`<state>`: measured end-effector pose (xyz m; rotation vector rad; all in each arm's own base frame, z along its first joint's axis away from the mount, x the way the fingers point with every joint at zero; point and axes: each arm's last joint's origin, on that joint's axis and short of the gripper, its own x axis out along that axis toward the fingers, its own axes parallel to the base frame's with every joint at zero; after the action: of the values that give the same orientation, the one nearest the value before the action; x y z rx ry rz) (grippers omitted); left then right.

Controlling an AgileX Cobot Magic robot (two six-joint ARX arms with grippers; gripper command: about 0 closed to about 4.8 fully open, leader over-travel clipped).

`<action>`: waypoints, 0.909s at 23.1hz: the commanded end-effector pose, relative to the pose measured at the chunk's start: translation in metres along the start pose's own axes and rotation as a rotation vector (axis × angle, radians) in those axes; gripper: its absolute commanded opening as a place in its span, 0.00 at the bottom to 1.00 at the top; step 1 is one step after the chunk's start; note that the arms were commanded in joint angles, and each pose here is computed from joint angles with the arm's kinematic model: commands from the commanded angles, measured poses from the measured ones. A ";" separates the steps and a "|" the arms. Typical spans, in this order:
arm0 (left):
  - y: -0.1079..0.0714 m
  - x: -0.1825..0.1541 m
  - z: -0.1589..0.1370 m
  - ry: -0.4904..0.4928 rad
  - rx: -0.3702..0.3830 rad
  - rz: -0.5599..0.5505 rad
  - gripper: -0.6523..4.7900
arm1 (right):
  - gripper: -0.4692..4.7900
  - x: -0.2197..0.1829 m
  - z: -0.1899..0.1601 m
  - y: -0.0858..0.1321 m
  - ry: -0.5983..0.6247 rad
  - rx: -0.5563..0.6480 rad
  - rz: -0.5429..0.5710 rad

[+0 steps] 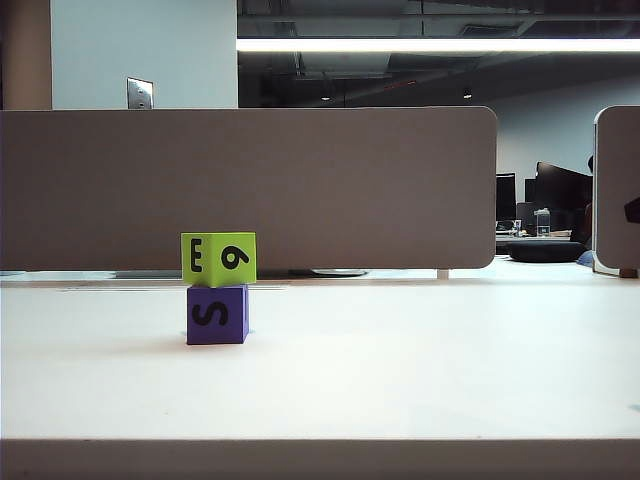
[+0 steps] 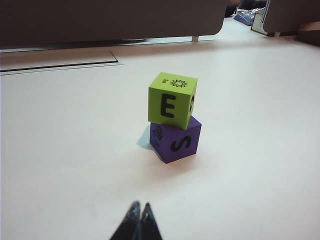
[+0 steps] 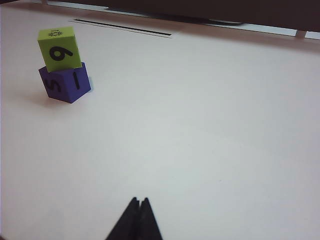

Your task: Stack the letter block on the right onto the letter block on the left.

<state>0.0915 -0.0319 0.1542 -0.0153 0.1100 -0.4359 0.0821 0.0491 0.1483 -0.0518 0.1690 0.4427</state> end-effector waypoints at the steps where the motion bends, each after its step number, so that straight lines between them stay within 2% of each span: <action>1: 0.000 0.000 0.002 -0.010 -0.002 0.002 0.11 | 0.08 0.000 0.000 0.000 -0.011 0.007 0.002; 17: 0.000 0.000 0.002 -0.010 -0.002 0.002 0.11 | 0.08 0.000 0.000 0.000 -0.011 0.007 0.002; 21: 0.000 0.000 0.002 -0.010 -0.002 0.002 0.11 | 0.08 0.001 0.000 -0.003 -0.010 0.012 -0.030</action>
<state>0.0915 -0.0319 0.1541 -0.0156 0.1109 -0.4359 0.0830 0.0477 0.1483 -0.0498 0.1699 0.4275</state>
